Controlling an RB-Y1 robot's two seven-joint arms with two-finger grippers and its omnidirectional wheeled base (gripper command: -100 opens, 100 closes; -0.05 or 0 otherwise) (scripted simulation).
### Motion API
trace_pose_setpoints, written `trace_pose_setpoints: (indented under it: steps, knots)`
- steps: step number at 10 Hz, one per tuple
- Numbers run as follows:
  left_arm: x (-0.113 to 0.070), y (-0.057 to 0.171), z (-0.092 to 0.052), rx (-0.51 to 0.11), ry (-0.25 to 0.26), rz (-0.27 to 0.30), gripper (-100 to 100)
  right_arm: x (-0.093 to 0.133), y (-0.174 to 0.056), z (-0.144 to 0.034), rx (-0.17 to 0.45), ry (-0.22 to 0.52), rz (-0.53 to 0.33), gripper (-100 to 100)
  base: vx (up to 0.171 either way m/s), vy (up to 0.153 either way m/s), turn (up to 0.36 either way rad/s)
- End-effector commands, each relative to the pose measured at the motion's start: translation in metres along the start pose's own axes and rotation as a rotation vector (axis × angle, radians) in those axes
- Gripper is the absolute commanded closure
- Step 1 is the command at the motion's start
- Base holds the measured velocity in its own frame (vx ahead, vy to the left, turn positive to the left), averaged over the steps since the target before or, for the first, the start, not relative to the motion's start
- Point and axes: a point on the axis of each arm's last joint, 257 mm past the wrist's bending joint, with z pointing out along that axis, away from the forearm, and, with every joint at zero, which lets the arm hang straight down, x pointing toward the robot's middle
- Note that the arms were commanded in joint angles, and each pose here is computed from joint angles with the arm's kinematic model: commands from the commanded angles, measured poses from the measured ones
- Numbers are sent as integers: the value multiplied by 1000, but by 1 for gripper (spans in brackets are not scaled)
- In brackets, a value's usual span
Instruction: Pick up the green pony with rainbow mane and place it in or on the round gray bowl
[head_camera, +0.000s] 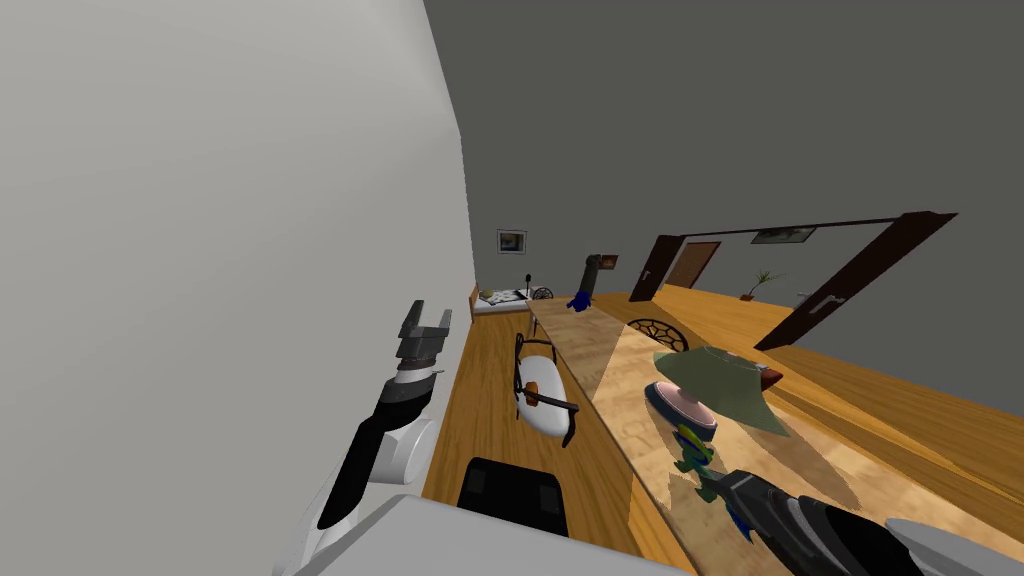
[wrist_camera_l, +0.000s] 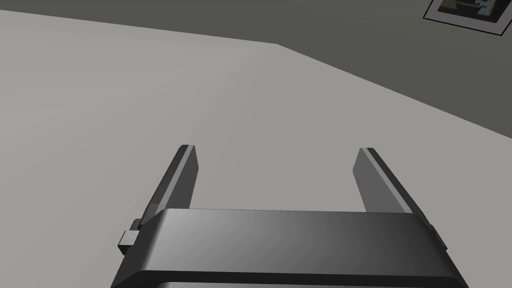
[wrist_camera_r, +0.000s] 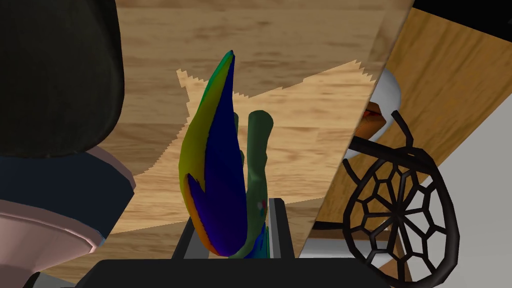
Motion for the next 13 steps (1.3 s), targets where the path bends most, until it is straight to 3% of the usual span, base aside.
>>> trace_pose_setpoints:
  steps: [1, 5, 6, 13]
  knots:
    - [0, 0, 0, 0, 0, 0, 0, -4, 0, -6, 0, -2, 4, 100, -44, -2, -30]
    - [0, 0, 0, 0, 0, 0, 0, -15, 2, -23, -12, 3, 4, 100, -76, -8, -67]
    - [0, 0, 0, 0, 0, 0, 0, -29, -6, -29, -11, -3, -38, 100, -117, -73, -127]
    - [0, 0, 0, 0, 0, 0, 0, -70, -41, -44, 25, -19, -185, 100, -33, -89, -19]
